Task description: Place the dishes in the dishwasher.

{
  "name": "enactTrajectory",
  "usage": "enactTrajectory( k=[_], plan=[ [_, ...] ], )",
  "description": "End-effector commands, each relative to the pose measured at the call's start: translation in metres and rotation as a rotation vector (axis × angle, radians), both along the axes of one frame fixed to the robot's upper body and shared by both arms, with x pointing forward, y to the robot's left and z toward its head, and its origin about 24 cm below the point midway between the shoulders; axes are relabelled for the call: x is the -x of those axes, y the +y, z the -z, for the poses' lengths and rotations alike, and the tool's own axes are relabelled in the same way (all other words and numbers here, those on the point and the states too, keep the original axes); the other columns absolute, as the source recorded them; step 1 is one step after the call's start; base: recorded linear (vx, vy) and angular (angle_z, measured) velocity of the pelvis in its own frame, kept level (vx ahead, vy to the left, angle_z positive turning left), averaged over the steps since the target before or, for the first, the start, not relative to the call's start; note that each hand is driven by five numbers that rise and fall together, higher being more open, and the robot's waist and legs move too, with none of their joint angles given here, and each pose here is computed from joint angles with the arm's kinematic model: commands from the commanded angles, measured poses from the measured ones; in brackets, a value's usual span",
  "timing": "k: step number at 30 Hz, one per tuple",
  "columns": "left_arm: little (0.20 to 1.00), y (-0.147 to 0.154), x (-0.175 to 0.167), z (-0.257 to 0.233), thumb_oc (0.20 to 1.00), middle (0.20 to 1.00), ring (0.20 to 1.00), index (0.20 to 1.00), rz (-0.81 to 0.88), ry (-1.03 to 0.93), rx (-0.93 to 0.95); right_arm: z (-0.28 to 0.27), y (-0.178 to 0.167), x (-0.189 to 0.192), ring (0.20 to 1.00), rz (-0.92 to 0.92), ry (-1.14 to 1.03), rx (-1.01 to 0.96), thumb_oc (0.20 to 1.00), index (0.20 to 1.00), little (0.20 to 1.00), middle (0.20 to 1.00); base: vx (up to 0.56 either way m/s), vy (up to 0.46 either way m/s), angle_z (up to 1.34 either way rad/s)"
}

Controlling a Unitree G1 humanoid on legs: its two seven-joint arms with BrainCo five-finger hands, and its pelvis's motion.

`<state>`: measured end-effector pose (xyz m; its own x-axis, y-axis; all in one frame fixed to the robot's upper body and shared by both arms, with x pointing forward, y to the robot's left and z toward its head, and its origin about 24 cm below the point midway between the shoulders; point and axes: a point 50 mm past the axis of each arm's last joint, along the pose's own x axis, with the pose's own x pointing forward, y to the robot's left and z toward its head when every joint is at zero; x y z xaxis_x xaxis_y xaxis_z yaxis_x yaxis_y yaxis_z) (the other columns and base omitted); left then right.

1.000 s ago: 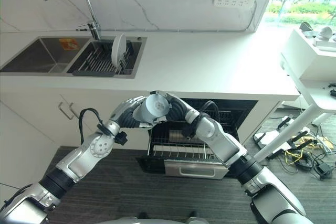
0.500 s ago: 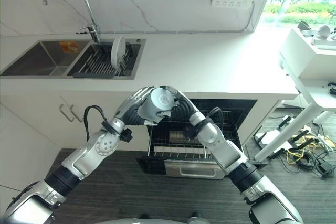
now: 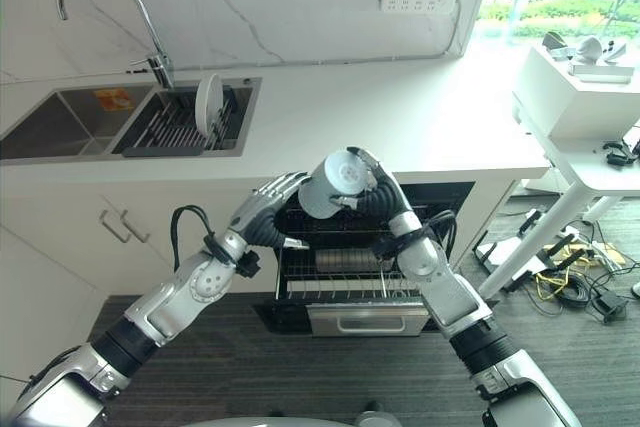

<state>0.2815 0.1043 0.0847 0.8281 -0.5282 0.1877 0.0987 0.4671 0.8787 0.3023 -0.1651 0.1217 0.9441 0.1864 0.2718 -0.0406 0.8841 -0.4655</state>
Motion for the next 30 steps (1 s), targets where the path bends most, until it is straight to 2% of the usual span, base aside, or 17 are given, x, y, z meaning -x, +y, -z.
enactTrajectory(
  k=[1,6,9,16,21,30],
  plan=[
    [1.000,-0.001,-0.008,-0.024,1.000,1.000,1.000,1.000,0.014,-0.095,0.001,-0.031,-0.012,-0.005,0.200,0.064,-0.162,-0.056,0.200,0.200,0.200,0.200,0.00,0.000,0.00],
    [1.000,0.018,-0.011,-0.006,1.000,1.000,1.000,1.000,-0.077,0.008,-0.053,-0.022,-0.039,-0.002,0.200,0.140,-0.113,-0.036,0.200,0.200,0.200,0.200,0.04,-0.005,-0.06],
    [1.000,0.036,-0.007,0.017,1.000,1.000,1.000,1.000,-0.146,0.088,-0.109,-0.014,-0.056,-0.004,0.200,0.185,-0.059,0.045,0.200,0.200,0.200,0.200,0.10,-0.012,-0.08],
    [1.000,0.052,0.005,0.035,1.000,1.000,1.000,1.000,-0.148,0.179,-0.210,0.006,-0.084,-0.001,0.200,0.232,0.076,0.171,0.200,0.200,0.200,0.200,0.09,-0.037,0.07],
    [1.000,0.058,0.009,0.033,1.000,1.000,1.000,1.000,-0.124,0.212,-0.261,0.013,-0.100,-0.002,0.200,0.279,0.128,0.193,0.200,0.200,0.200,0.200,0.03,-0.064,0.13],
    [1.000,0.069,-0.005,0.010,1.000,1.000,1.000,1.000,-0.124,0.164,-0.300,0.014,-0.116,-0.022,0.200,0.340,0.183,0.183,0.200,0.200,0.200,0.200,-0.07,-0.052,0.13]
  ],
)
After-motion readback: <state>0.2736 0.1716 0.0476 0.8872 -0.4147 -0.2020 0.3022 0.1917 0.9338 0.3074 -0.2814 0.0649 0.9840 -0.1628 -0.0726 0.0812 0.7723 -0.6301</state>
